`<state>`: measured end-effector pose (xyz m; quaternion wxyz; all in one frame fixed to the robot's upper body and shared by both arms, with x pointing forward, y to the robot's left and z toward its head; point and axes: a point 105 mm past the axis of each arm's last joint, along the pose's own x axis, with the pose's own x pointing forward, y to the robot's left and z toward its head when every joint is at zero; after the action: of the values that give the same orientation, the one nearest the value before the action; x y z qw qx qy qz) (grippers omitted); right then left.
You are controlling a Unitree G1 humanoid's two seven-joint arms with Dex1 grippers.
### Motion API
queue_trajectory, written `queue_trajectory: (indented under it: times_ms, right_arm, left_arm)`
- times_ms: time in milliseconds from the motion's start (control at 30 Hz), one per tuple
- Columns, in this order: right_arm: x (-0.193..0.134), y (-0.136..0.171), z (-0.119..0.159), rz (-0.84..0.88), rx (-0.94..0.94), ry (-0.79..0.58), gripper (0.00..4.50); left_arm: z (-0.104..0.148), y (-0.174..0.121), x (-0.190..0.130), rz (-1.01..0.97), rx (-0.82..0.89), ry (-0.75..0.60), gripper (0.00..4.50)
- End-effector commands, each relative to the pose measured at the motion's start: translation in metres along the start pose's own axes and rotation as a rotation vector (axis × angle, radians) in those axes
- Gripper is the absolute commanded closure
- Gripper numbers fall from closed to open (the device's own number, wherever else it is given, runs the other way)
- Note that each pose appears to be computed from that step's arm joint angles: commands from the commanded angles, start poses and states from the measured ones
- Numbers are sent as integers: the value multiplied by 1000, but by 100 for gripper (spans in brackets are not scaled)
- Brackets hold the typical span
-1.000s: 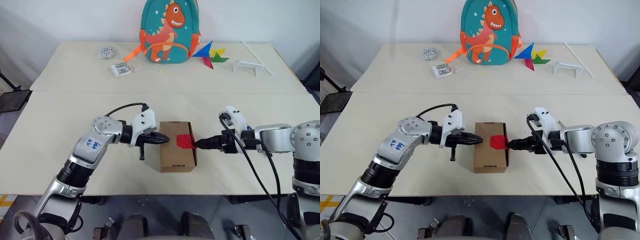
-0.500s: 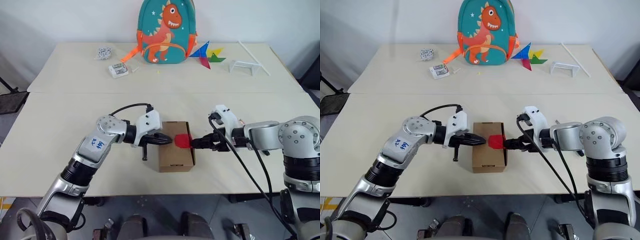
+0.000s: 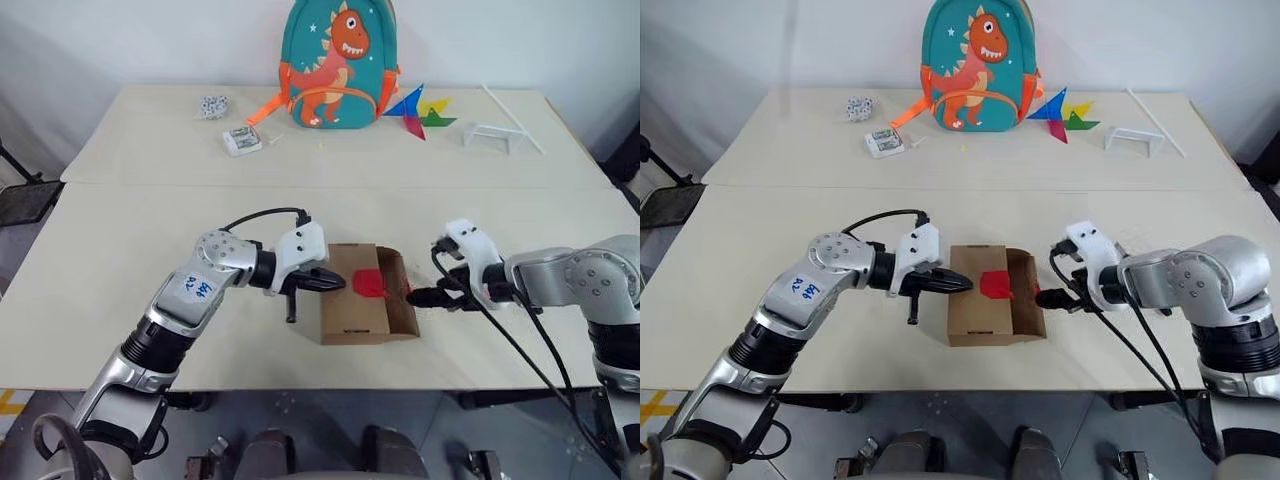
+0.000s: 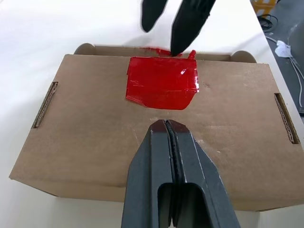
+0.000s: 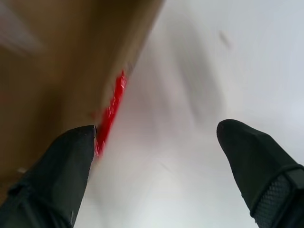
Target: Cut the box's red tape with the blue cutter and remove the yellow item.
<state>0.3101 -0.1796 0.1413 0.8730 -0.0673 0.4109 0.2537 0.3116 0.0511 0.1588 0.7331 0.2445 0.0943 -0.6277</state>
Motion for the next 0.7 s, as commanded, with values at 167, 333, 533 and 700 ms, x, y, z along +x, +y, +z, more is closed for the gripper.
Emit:
queue_trajectory:
  times_ms: [167, 333, 533, 700]
  right_arm:
    - [-6, -1, 12, 18, -20, -88, 17]
    - [-23, -7, 21, 173, 147, -147, 17]
    - [-15, -8, 26, 351, 341, -118, 17]
    - [4, -6, 21, 370, 405, -58, 17]
  left_arm:
    - [-20, -4, 6, -5, -47, 72, 450]
    - [-15, -4, 4, -5, -26, 56, 450]
    - [-13, -4, 3, -15, -11, 51, 450]
    - [-13, -5, 3, -19, -8, 54, 450]
